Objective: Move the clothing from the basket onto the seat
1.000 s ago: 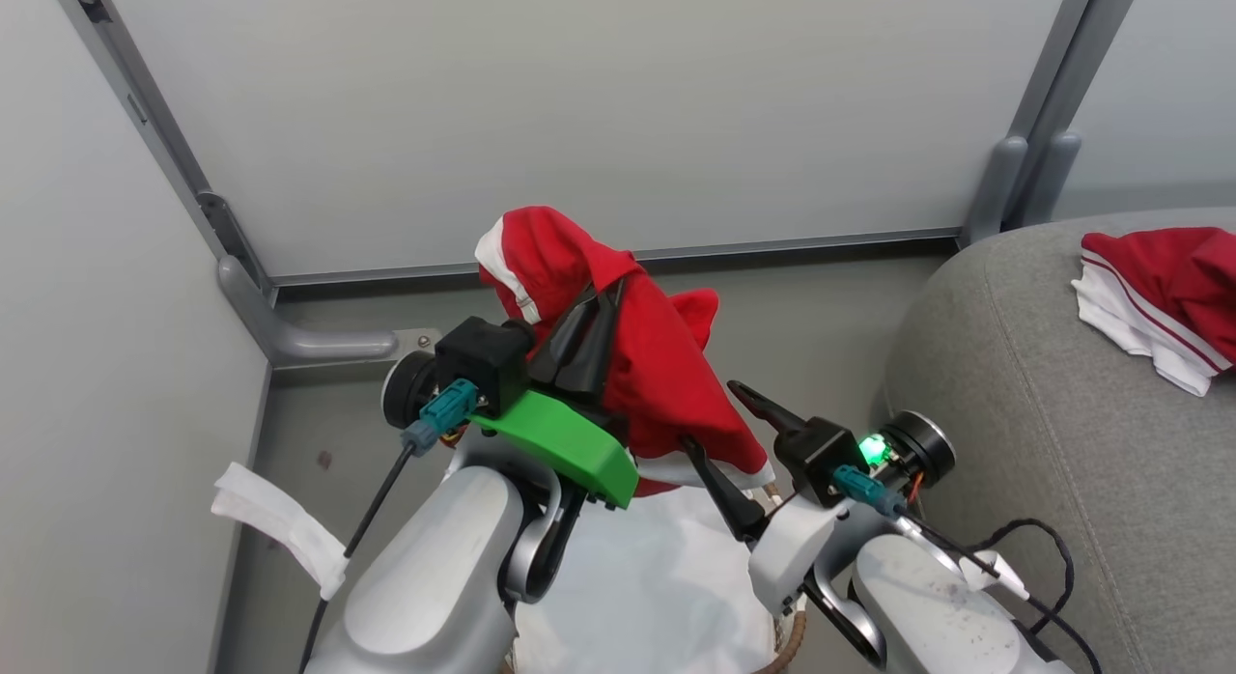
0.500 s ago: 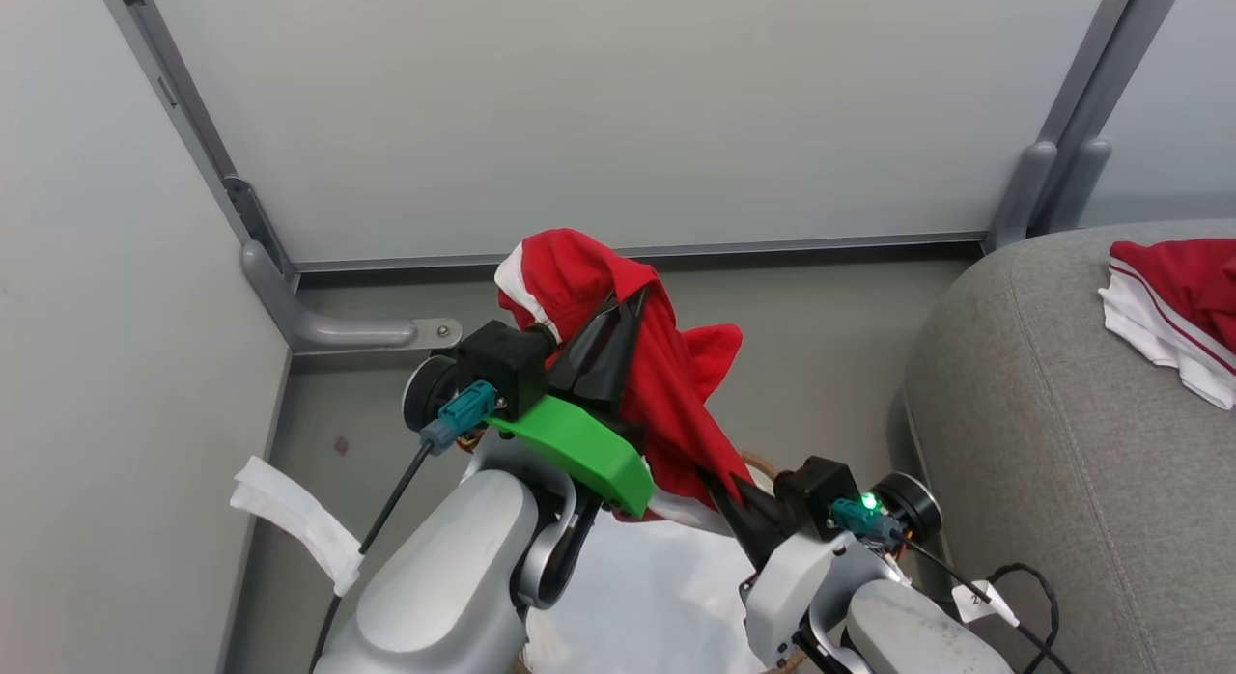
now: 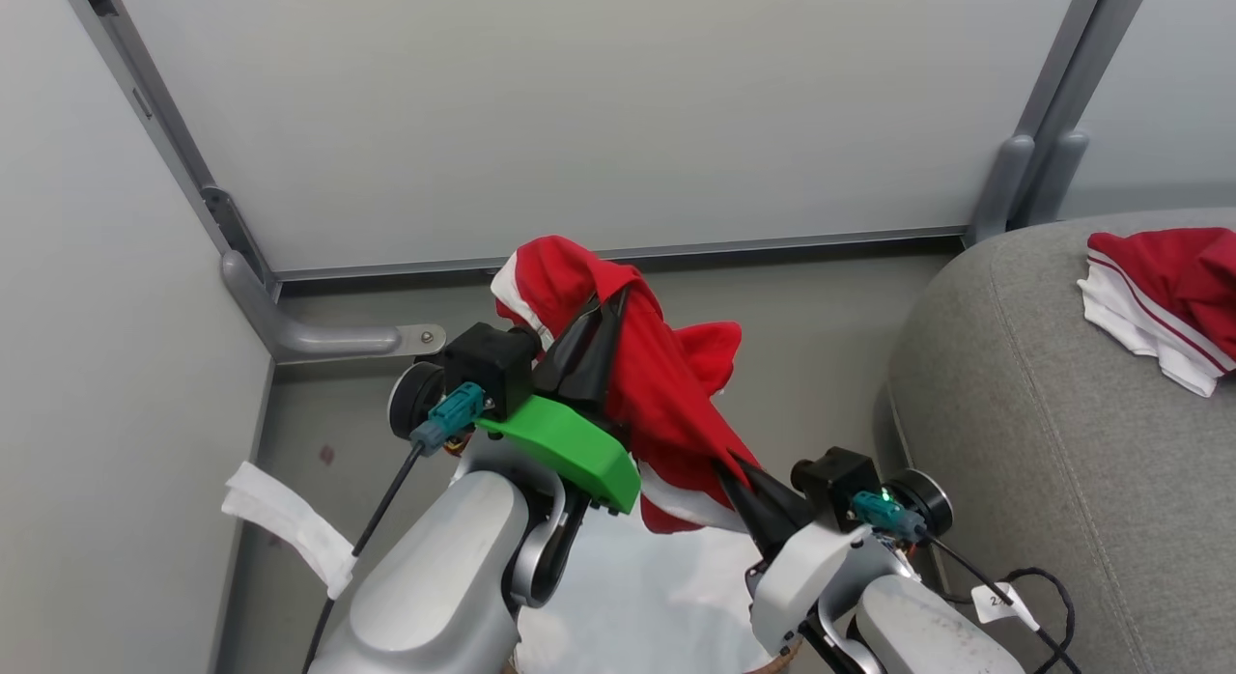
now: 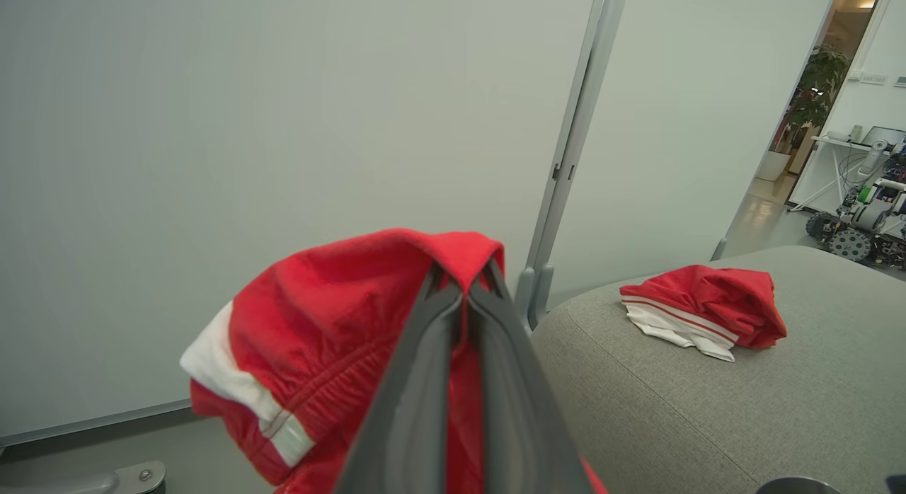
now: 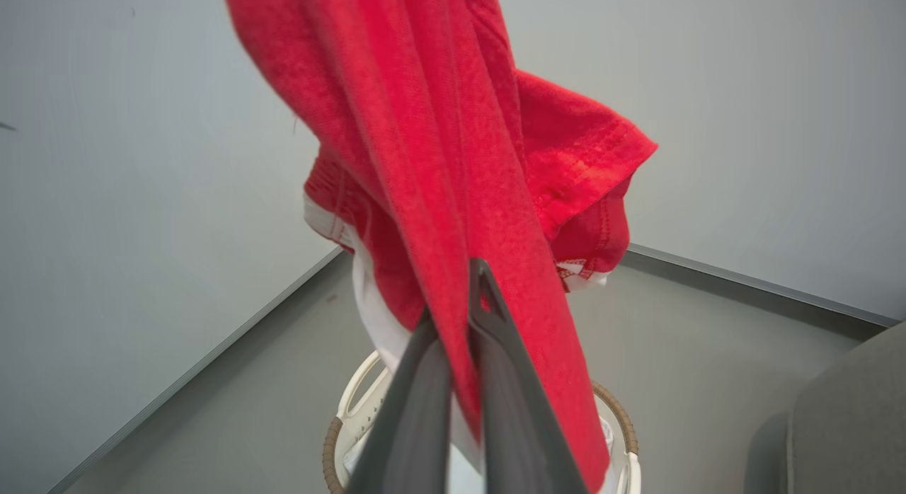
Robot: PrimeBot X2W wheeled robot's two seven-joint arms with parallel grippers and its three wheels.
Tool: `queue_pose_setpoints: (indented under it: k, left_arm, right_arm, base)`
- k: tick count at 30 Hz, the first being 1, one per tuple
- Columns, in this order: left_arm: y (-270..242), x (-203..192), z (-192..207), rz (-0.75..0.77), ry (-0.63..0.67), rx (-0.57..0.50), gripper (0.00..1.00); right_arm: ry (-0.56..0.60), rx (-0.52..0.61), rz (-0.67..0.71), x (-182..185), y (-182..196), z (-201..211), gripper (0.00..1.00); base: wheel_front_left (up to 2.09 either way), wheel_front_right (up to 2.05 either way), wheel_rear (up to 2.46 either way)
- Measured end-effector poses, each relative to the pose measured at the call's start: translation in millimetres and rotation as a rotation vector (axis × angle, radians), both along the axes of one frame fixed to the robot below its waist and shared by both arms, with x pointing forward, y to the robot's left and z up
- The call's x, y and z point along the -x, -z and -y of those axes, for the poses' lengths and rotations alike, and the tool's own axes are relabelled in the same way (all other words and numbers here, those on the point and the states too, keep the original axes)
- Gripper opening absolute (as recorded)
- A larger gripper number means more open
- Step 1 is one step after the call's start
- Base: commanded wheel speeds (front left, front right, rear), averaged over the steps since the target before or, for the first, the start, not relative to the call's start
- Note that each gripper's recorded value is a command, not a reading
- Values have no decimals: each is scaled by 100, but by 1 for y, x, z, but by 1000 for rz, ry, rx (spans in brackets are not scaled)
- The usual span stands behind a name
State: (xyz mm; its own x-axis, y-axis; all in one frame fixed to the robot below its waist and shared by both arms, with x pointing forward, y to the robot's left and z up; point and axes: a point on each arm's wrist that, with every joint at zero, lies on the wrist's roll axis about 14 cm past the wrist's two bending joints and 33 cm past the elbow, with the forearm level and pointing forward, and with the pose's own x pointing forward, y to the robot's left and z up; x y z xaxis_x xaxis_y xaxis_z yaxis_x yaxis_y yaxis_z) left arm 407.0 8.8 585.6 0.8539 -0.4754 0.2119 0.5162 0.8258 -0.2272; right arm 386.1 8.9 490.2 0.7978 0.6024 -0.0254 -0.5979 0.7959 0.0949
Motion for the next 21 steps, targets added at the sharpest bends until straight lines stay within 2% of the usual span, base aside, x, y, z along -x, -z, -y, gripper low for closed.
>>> queue_pose_setpoints:
  k: [1,2,11,21]
  left_arm:
    - [2,-1,0,-3,0,-5,33]
    - [3,-1,0,-5,0,-6,98]
    - [30,-8,0,-54,-2,-66,100]
    - [54,-4,44,-95,124,-93,100]
  right_arm:
    - [8,-12,17,-2,-6,2,0]
    - [12,-21,30,-3,-11,2,0]
    - [125,-141,155,-8,-60,36,0]
    - [316,-163,197,2,-69,102,0]
  base:
    - [0,0,0]
    - [0,0,0]
    - [0,0,0]
    - [0,0,0]
